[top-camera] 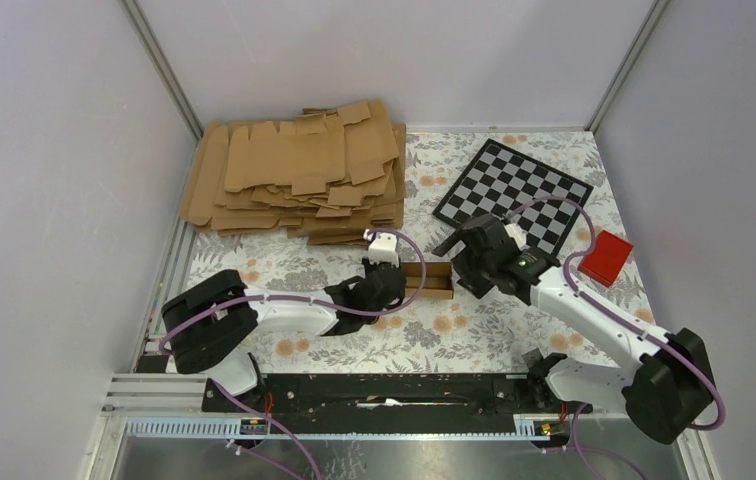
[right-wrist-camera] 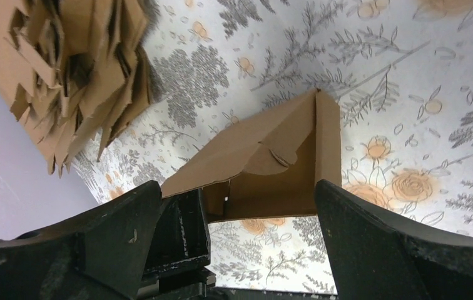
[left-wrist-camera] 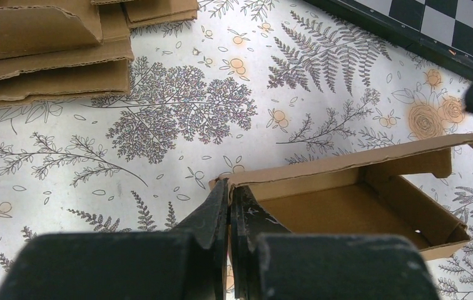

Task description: Fold the paper box

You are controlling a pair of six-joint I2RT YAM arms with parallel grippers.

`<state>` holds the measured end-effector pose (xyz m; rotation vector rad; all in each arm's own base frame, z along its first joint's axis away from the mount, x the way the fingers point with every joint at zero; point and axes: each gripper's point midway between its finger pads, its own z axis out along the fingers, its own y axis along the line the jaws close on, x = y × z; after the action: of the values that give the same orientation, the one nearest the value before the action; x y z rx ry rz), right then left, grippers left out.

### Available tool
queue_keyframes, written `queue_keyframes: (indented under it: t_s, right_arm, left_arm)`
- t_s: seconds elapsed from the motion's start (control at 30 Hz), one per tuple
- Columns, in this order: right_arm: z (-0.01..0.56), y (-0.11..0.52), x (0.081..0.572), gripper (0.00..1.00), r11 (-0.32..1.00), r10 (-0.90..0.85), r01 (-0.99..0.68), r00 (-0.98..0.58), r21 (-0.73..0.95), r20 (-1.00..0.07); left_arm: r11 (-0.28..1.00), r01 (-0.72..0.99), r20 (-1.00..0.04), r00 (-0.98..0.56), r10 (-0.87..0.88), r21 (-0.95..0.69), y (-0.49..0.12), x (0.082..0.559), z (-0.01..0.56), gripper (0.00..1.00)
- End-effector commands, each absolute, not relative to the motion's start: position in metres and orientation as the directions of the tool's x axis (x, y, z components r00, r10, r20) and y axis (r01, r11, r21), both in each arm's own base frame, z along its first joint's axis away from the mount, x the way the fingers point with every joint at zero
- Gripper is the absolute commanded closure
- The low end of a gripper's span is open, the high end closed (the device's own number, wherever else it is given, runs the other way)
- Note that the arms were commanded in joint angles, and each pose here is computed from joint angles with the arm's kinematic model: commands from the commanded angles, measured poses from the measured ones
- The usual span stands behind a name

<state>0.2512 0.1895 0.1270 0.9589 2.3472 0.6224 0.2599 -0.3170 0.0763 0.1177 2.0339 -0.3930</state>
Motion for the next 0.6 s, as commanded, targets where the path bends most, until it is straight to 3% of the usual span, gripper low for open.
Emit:
queue_keyframes:
  t_s: [0.0,0.37,0.57]
  right_arm:
    - [0.126,0.202,0.247,0.0,0.567,0.781,0.581,-0.606,0.583,-0.155]
    - [0.098,0.2,0.231,0.0,0.467,0.838,0.693,-0.545,0.549,-0.024]
    - [0.114,0.187,0.23,0.0,0.484,0.841,0.673,-0.535,0.559,-0.084]
  left_arm:
    - [0.945,0.244,-0.881,-0.466,-0.081,-0.216,-0.319,0.259,0.079,1.0]
    - [0.947,0.241,-0.884,-0.46,-0.081,-0.212,-0.321,0.256,0.077,1.0]
    - [0.948,0.242,-0.889,-0.451,-0.078,-0.206,-0.322,0.254,0.078,1.0]
